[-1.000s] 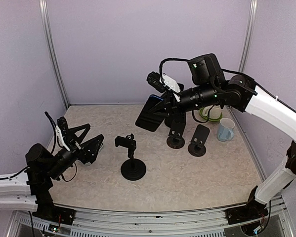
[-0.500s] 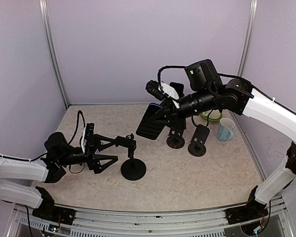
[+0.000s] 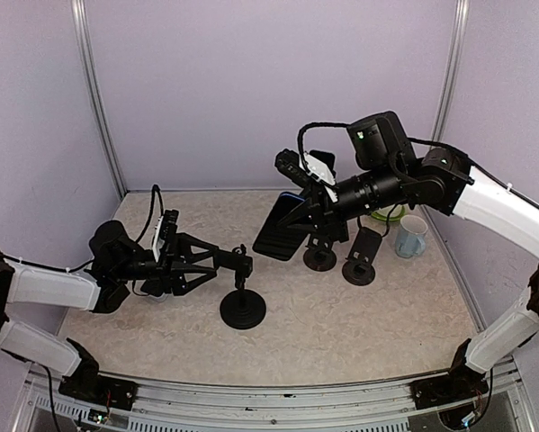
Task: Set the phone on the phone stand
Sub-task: Adjust the phone stand at the center of the board.
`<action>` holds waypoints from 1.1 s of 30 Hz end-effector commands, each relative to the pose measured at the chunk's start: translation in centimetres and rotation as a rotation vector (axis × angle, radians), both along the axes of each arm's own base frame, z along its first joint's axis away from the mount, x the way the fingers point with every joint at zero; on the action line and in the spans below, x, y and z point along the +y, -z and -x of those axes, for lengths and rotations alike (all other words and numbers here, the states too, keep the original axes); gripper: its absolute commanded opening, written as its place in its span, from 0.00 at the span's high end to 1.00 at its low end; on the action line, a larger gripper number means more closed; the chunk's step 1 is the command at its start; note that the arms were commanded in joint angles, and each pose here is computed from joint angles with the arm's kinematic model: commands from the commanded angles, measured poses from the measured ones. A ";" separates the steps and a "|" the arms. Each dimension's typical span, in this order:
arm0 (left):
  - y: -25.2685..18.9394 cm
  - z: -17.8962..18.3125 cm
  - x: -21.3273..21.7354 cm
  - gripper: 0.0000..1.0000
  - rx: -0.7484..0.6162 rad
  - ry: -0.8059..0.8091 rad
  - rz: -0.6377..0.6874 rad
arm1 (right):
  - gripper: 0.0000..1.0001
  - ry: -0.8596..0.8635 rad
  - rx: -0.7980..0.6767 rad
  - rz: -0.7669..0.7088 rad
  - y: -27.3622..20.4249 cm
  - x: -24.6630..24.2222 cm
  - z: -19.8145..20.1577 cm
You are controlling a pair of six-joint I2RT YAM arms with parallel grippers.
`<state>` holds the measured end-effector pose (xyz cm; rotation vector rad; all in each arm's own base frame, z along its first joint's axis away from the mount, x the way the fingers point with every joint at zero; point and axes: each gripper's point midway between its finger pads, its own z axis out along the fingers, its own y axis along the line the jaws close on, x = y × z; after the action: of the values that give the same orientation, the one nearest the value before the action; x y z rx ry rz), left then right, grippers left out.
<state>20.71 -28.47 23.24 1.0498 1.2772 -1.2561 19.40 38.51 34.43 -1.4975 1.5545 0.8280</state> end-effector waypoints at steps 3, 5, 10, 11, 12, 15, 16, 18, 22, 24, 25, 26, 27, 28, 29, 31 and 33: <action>-0.1 0.2 -0.5 0.40 -0.008 0.079 -0.005 | 1.00 -0.020 -0.038 -0.084 -2.8 -0.4 0.7; 0.1 0.1 -0.5 0.43 -0.005 0.066 -0.006 | 1.00 -0.020 -0.037 -0.084 -2.7 -0.4 0.7; -0.1 -0.5 -0.3 0.57 0.003 0.013 0.003 | 1.00 -0.029 -0.031 -0.086 -2.5 -0.2 0.7; -0.4 -0.5 -0.2 0.60 0.001 0.004 0.011 | 1.00 -0.035 -0.028 -0.086 -2.5 -0.1 0.8; -0.5 -0.5 -0.1 0.63 0.001 -0.004 0.016 | 1.00 -0.044 -0.025 -0.083 -2.5 0.1 0.8; -0.7 -0.3 0.0 0.70 0.000 -0.034 0.027 | 1.00 -0.078 -0.015 -0.076 -2.5 0.5 1.1; -0.7 -0.3 0.1 0.71 0.002 -0.050 0.028 | 1.00 -0.087 -0.016 -0.078 -2.7 0.7 1.1; -0.5 -0.3 0.0 0.71 0.004 -0.080 0.024 | 1.00 -0.120 -0.012 -0.079 -2.8 1.1 1.5; -0.2 0.0 -0.3 0.69 0.009 -0.127 0.013 | 1.00 -0.198 0.002 -0.075 -2.8 2.2 2.2; -0.5 0.1 -0.2 0.57 0.004 -0.156 0.022 | 1.00 -0.239 0.013 -0.063 -2.7 2.9 2.6; -0.7 0.2 -0.1 0.48 0.001 -0.164 0.028 | 1.00 -0.264 0.018 -0.054 -2.5 3.3 2.9; -0.9 0.4 0.0 0.42 -0.005 -0.168 0.034 | 1.00 -0.286 0.020 -0.041 -2.3 3.7 3.3; -1.0 0.5 0.1 0.36 -0.008 -0.174 0.037 | 1.00 -0.305 0.016 -0.029 -2.0 4.1 3.5; -1.1 0.4 0.3 0.31 -0.008 -0.187 0.039 | 1.00 -0.329 0.009 -0.017 -1.7 4.5 3.9; -1.2 0.4 0.4 0.27 -0.008 -0.201 0.040 | 1.00 -0.353 0.002 0.000 -1.4 4.9 4.4; -1.0 -0.2 0.8 0.25 0.008 -0.242 0.027 | 1.00 -0.407 -0.033 0.043 -0.4 5.6 5.4; -0.5 -0.6 1.1 0.23 0.031 -0.279 0.010 | 1.00 -0.441 -0.053 0.078 0.4 6.4 6.1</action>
<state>20.21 -28.11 24.82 0.8842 1.3054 -1.1361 16.17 44.08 34.34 -1.7925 1.3713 0.9782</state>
